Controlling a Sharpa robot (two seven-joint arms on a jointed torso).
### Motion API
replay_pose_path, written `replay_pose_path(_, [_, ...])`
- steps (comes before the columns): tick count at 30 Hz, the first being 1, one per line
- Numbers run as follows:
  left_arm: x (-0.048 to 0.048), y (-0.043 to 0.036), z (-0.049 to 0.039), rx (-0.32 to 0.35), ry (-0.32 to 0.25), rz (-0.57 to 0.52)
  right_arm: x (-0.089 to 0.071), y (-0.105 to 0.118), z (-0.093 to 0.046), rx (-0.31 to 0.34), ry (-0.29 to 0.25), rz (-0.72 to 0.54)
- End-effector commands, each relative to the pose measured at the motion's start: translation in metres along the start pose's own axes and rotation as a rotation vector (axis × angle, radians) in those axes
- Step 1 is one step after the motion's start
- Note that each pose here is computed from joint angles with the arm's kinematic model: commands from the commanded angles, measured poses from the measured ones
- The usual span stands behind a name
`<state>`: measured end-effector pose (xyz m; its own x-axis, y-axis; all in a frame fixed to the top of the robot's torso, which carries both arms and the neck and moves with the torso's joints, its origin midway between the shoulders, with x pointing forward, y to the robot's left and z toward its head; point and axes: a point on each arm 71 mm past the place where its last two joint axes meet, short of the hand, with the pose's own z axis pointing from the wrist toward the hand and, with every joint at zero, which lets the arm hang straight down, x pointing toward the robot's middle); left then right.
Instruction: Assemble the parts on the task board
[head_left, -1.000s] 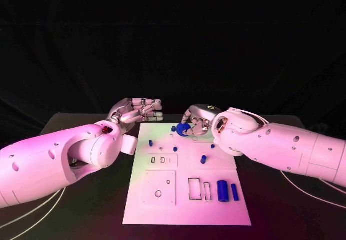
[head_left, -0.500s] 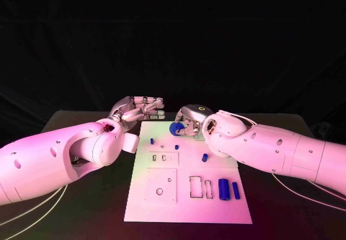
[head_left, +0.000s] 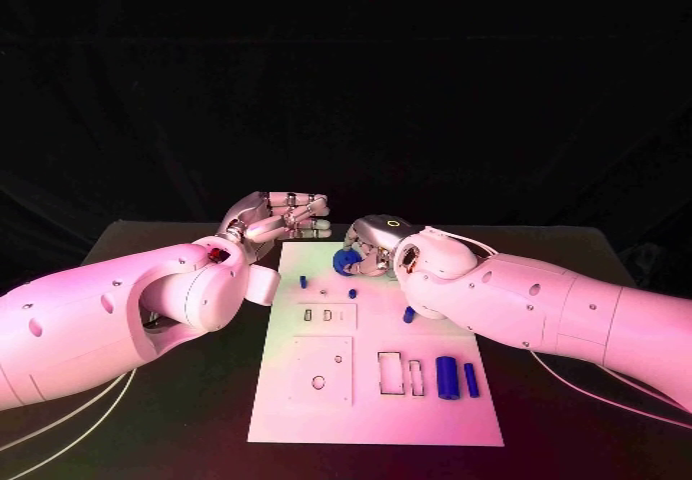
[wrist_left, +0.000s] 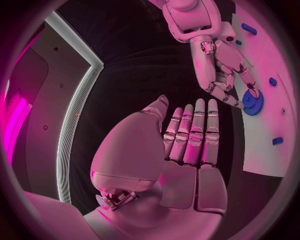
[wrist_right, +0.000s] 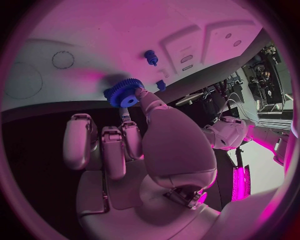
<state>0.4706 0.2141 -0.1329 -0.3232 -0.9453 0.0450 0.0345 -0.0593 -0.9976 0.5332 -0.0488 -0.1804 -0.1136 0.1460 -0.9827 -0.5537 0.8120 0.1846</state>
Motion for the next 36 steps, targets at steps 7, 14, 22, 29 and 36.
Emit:
replay_pose_path(7, [0.0037,-0.0012,0.0006,0.007,0.02,-0.01,0.0079,0.0001,0.0026,0.006,0.015,-0.009])
replay_pose_path(14, [0.0036,-0.0012,0.0006,0.007,0.019,-0.01,0.01,-0.0012,0.0047,0.014,0.012,-0.005])
replay_pose_path(22, [0.0028,-0.0011,0.0005,0.006,0.018,-0.009,0.0105,-0.001,0.006,0.012,0.003,0.001])
replay_pose_path(29, [0.0022,-0.0011,0.0004,0.005,0.015,-0.008,0.0126,-0.0019,0.0055,0.013,0.032,0.004])
replay_pose_path(36, [0.001,-0.0011,0.0002,0.005,0.012,-0.007,0.0132,-0.0064,0.0032,0.021,0.047,0.012])
